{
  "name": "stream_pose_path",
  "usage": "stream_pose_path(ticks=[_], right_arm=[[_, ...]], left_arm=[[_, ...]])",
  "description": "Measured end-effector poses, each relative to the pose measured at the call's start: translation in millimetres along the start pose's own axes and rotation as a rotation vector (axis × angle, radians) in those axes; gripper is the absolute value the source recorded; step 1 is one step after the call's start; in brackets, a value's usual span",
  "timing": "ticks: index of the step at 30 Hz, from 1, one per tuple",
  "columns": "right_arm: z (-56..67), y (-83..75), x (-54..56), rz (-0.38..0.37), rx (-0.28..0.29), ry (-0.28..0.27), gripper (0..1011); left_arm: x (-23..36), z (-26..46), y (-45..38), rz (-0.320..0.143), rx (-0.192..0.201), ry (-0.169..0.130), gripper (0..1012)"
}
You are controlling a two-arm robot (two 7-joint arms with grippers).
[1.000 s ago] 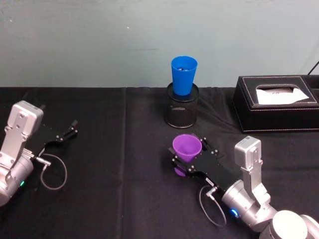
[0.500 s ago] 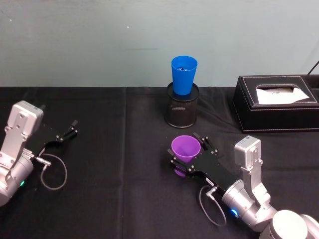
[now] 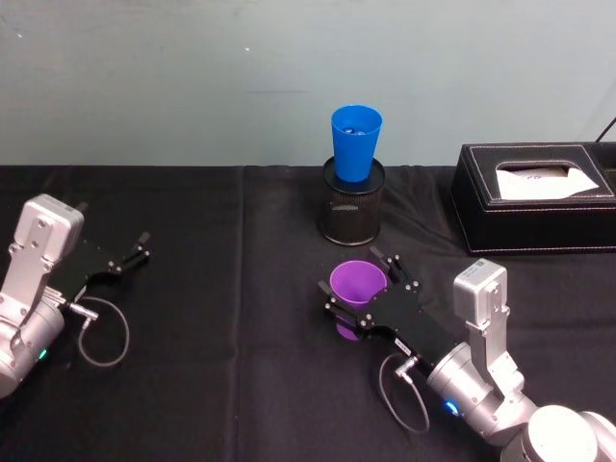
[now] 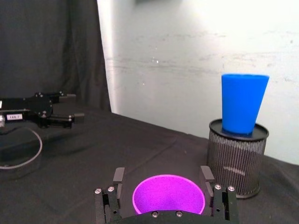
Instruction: Pick up one cup with a gripper and tap it against the other cup.
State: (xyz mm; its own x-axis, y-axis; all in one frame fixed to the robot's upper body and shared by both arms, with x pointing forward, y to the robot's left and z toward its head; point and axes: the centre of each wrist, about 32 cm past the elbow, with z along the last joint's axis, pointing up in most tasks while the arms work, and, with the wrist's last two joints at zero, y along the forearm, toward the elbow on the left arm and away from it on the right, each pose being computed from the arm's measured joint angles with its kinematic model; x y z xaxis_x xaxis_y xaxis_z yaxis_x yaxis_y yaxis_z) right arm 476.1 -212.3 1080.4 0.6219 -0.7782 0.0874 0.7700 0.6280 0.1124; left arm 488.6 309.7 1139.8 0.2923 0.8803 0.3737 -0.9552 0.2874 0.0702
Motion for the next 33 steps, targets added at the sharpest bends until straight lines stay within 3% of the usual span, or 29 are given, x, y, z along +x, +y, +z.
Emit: stream_pose_path(ticks=[14,21,23,27,33], right_arm=[[20.2,1.1,-0.9,-0.005,0.044,-0.012,1000],[41.9,0.0,0.7,-0.03,0.001,-0.018,1000],[54.8,-0.4,2.9,-0.043,-0.017,-0.024,1000],[68.8,-1.0,6.8,-0.062,-0.029,-0.03,1000],[77.1,-1.6,14.2,-0.095,-0.046,-0.028,1000]], left_arm=[[0.0,0.0,0.0,0.0,0.0,0.0,1000],[0.0,0.0,0.0,0.0,0.0,0.0,1000],[0.0,0.0,0.0,0.0,0.0,0.0,1000],[0.0,0.0,0.0,0.0,0.0,0.0,1000],[0.0,0.0,0.0,0.0,0.0,0.0,1000]])
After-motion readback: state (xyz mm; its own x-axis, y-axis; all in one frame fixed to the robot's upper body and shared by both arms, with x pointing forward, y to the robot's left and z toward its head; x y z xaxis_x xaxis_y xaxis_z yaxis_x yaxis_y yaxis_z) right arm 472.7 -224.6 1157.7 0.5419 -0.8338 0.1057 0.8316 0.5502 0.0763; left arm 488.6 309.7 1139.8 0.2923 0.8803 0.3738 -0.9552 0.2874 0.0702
